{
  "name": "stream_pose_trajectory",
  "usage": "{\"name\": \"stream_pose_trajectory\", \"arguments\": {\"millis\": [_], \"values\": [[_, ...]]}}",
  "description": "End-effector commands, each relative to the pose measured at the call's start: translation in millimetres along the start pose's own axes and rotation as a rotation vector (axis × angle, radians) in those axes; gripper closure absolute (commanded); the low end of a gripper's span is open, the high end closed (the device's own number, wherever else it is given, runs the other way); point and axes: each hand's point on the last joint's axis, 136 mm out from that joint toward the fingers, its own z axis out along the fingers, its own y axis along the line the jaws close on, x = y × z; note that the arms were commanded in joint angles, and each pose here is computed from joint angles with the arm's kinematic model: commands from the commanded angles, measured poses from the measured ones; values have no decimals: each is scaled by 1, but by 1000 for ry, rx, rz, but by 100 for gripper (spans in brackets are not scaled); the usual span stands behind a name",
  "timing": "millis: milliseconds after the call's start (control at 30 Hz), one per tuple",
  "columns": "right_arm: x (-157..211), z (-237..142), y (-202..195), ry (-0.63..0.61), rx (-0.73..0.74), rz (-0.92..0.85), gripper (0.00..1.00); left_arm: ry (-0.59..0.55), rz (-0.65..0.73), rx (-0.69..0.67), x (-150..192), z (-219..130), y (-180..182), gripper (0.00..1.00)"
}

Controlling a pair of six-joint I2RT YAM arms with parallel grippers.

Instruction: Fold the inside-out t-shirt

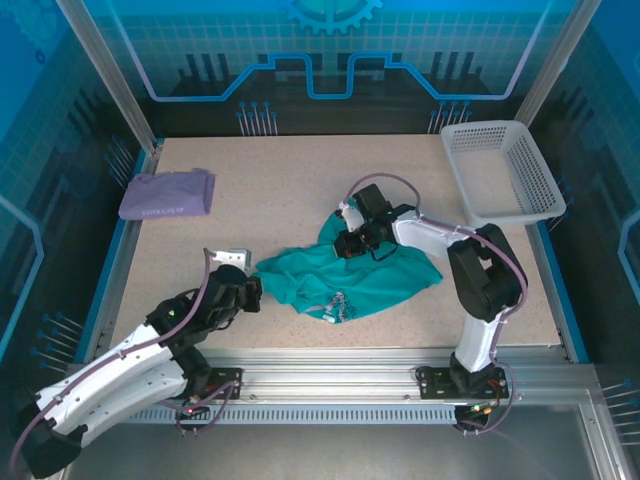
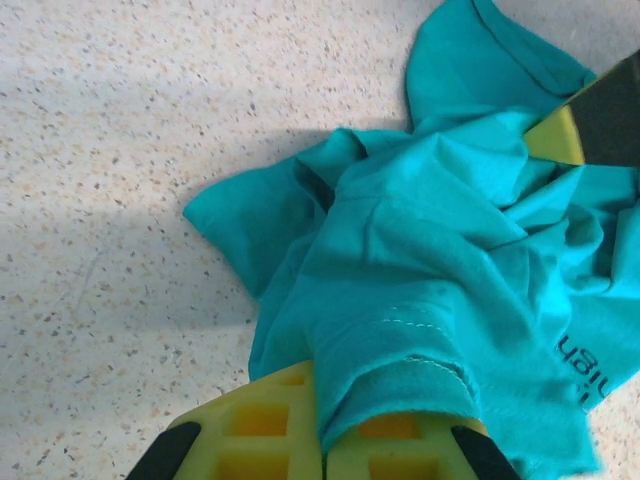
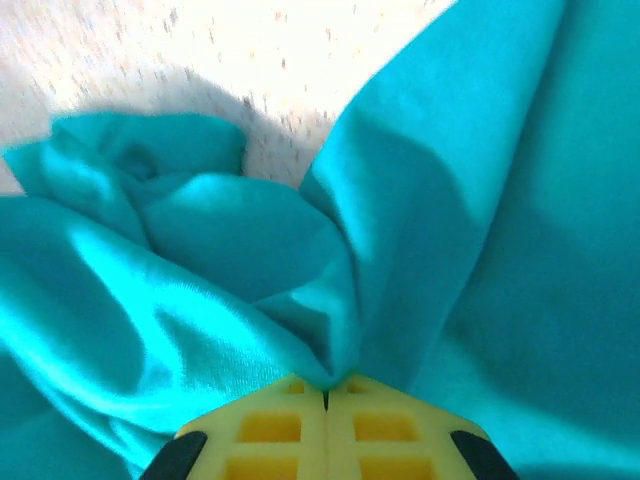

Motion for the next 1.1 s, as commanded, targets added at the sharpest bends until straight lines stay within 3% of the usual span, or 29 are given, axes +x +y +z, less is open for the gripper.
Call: {"name": "stream_pose_trajectory", "arguments": {"millis": [0, 267, 367, 433, 533, 733, 900, 967, 1067], "values": [[-51, -81, 19, -275, -14, -81, 100, -146, -22, 60, -54, -20, -17, 100], [-88, -271, 58, -748, 155, -260, 100, -456, 11, 178, -196, -105, -54, 100], [-86, -313, 78, -856, 168, -311, 100, -537, 39, 209, -237, -138, -69, 100], [-81, -322, 86, -896, 157, -321, 100, -556, 55, 236, -253, -150, -79, 100], [-71, -300, 85, -867, 152, -309, 99, -522, 66, 236, -256, -140, -84, 100], [-49, -211, 21, -603, 296, -177, 91, -402, 39, 216, -229, -100, -74, 100], [-75, -162, -28, -429, 274, -43, 89, -351, 50, 326, -225, -100, -95, 100], [-85, -139, -38, -342, 233, -1, 84, -339, 45, 342, -223, -98, -98, 100], [-84, -111, -41, -252, 184, 22, 68, -323, 43, 327, -218, -92, -94, 100]]}}
